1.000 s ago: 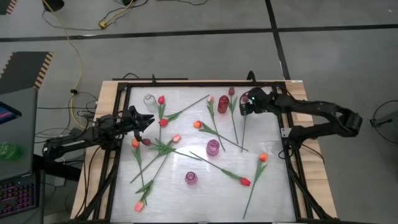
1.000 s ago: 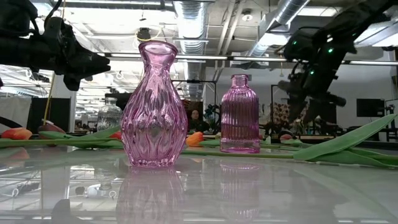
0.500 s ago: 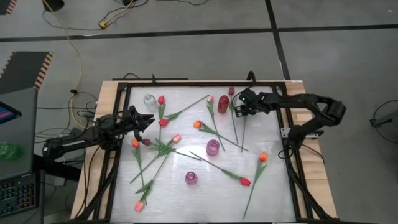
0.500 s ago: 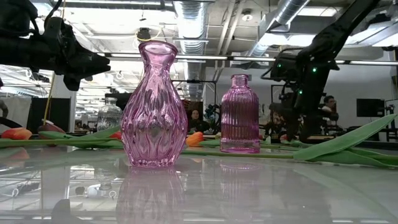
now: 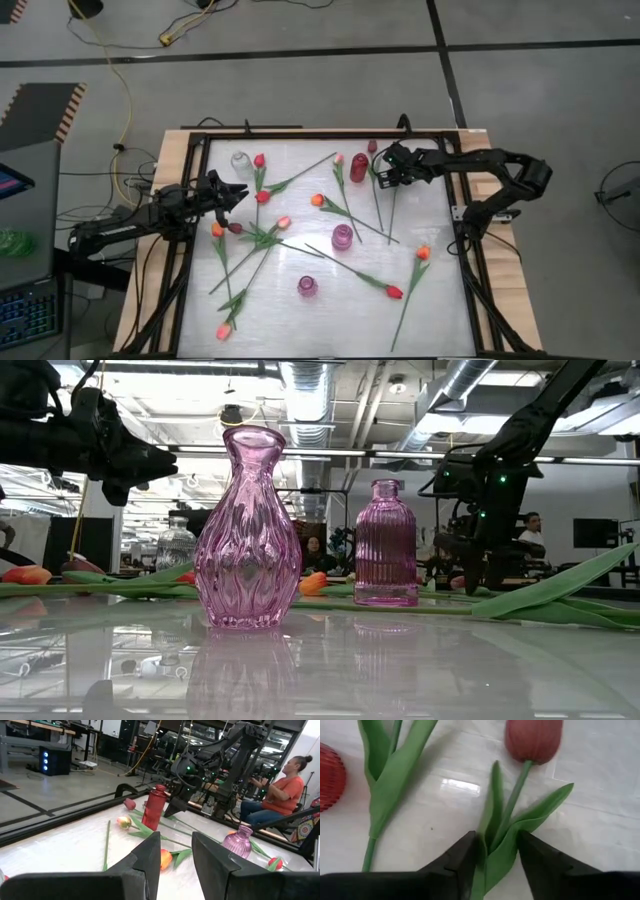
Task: Sort flowers into vase by color
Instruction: Put the top right dark red flower into the red vase
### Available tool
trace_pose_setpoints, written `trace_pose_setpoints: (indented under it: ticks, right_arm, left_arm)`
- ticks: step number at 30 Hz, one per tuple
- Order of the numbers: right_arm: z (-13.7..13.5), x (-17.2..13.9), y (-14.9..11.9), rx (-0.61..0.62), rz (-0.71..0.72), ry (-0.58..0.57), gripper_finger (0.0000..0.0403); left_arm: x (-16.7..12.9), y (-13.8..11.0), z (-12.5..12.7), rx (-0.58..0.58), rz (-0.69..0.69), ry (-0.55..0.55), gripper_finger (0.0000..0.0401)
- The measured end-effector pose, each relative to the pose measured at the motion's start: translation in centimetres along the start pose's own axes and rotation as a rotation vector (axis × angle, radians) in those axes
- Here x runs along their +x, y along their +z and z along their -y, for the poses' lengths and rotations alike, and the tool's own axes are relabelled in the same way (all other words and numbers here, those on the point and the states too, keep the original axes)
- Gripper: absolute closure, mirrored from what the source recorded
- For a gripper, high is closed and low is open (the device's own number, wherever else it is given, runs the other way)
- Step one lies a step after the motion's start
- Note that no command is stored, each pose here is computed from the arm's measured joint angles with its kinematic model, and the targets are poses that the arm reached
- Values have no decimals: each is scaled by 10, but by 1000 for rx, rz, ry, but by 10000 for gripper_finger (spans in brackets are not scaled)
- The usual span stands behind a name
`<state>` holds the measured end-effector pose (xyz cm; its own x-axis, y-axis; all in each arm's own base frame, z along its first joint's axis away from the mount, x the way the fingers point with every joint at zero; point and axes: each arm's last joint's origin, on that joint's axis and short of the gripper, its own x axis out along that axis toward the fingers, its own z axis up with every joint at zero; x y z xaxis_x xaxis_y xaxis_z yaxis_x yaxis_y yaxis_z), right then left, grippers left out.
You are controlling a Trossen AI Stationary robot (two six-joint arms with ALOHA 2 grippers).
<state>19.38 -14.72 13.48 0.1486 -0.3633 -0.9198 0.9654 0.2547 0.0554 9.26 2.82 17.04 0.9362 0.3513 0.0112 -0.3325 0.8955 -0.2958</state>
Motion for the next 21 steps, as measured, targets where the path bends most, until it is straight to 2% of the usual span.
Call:
trace_pose_setpoints:
  ticks: [7, 12, 16, 21]
  right_arm:
    - [0, 0, 0, 1, 3, 2, 318]
    - [0, -1, 0, -4, 4, 4, 358]
    - [3, -1, 3, 2, 7, 2, 371]
    - [12, -7, 10, 42, 31, 13, 365]
  left_arm:
    - [0, 0, 0, 0, 0, 0, 303]
    - [0, 0, 0, 0, 0, 0, 303]
    - [0, 0, 0, 0, 0, 0, 303]
    - [0, 0, 0, 0, 0, 0, 303]
